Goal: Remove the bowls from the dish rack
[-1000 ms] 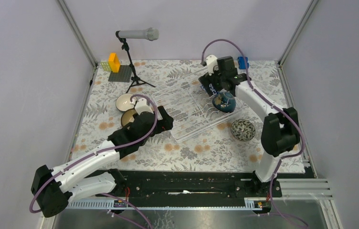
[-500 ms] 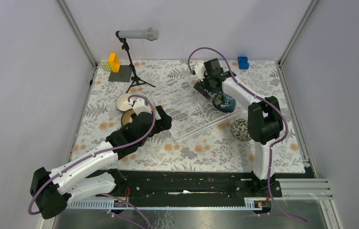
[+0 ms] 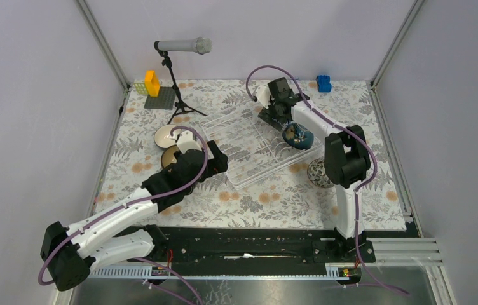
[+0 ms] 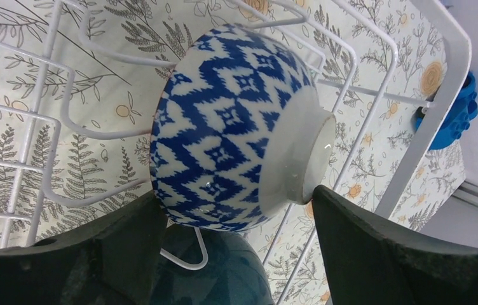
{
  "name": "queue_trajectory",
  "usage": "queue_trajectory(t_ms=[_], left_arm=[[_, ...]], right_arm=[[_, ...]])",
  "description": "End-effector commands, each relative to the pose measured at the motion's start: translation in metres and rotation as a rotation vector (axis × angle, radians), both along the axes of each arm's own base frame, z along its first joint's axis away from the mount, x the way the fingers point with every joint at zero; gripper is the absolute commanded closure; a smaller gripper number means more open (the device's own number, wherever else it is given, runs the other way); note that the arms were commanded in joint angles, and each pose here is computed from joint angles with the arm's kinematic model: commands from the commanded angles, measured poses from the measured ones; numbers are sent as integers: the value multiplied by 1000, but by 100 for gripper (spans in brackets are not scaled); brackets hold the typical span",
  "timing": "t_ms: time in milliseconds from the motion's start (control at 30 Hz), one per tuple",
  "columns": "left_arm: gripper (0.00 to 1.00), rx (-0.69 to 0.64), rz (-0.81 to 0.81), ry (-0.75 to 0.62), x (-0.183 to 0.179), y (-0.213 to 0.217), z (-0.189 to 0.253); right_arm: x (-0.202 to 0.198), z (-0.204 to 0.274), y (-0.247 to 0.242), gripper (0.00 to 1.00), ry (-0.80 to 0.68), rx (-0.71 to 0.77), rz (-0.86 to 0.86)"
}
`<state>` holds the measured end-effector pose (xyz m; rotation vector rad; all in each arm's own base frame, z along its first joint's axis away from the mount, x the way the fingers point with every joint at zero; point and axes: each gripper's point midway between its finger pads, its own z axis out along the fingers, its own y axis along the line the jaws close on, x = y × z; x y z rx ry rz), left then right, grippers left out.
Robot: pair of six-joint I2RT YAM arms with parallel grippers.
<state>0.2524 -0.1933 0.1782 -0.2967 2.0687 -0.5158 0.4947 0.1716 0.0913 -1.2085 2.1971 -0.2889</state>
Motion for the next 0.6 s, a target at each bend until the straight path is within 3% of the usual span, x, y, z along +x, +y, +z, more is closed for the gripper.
queue_trajectory(t_ms=[0, 300, 567], left_arm=[[1, -3, 24, -41, 11, -1, 15], [1, 2, 22, -36, 12, -3, 12], [1, -1, 17, -34, 11, -3, 12]], right_arm=[[7, 16, 23, 19, -15, 31, 64], [4, 47, 20, 33, -70, 48, 62], [6, 84, 3, 44, -194, 53, -41]])
